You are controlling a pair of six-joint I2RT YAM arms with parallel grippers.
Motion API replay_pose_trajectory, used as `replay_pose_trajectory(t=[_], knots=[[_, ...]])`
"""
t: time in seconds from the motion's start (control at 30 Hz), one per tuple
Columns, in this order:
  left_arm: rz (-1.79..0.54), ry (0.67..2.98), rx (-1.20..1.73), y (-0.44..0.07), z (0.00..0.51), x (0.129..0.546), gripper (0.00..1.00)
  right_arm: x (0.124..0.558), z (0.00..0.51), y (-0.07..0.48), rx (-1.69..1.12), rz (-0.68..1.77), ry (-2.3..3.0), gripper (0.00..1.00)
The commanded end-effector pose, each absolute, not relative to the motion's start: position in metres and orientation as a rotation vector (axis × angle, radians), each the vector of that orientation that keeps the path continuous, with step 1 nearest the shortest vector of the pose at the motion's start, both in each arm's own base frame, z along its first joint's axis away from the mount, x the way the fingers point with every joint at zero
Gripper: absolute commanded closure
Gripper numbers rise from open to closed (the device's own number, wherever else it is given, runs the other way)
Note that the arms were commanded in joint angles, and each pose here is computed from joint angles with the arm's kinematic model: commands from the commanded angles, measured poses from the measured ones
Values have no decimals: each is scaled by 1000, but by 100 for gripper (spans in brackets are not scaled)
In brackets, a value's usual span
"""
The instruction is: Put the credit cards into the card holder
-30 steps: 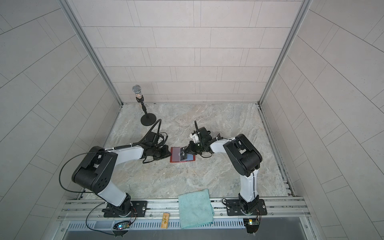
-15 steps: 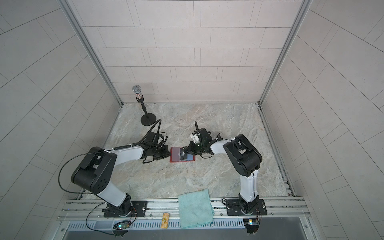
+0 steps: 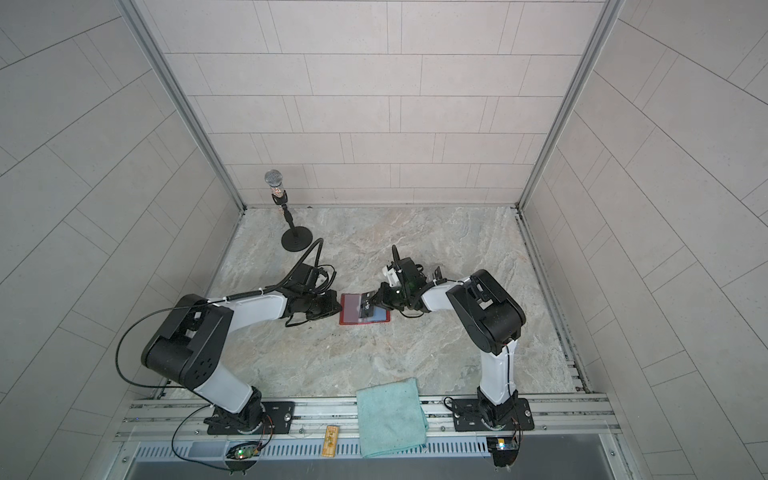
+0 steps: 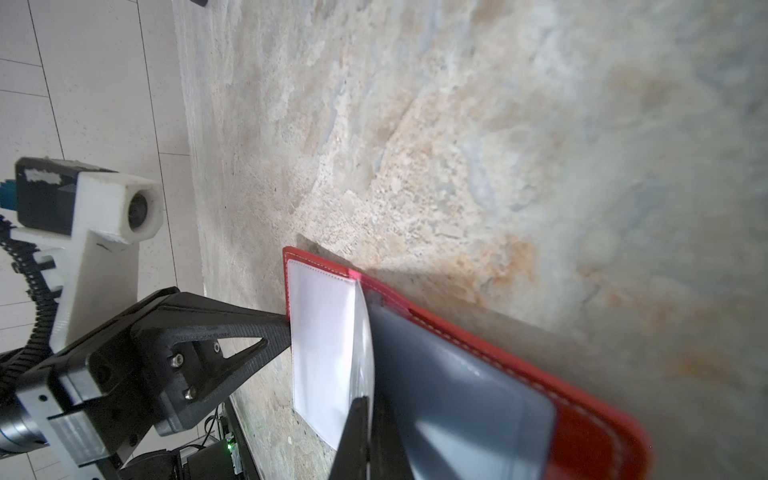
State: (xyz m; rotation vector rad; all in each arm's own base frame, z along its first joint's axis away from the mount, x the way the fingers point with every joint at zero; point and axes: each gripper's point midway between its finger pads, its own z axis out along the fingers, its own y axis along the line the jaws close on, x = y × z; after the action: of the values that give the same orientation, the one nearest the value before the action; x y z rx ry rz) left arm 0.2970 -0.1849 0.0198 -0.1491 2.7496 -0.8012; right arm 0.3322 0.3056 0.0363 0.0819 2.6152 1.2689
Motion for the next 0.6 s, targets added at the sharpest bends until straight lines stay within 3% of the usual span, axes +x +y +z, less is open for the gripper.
replay_pose_trajectory(t=[0.0, 0.57], knots=[[-738, 2779, -142, -176, 16, 286, 100, 331, 25, 293, 149, 1169, 2643, 100], [-723, 2782, -140, -174, 14, 286, 100, 313, 16, 300, 35, 1220, 2732, 100]])
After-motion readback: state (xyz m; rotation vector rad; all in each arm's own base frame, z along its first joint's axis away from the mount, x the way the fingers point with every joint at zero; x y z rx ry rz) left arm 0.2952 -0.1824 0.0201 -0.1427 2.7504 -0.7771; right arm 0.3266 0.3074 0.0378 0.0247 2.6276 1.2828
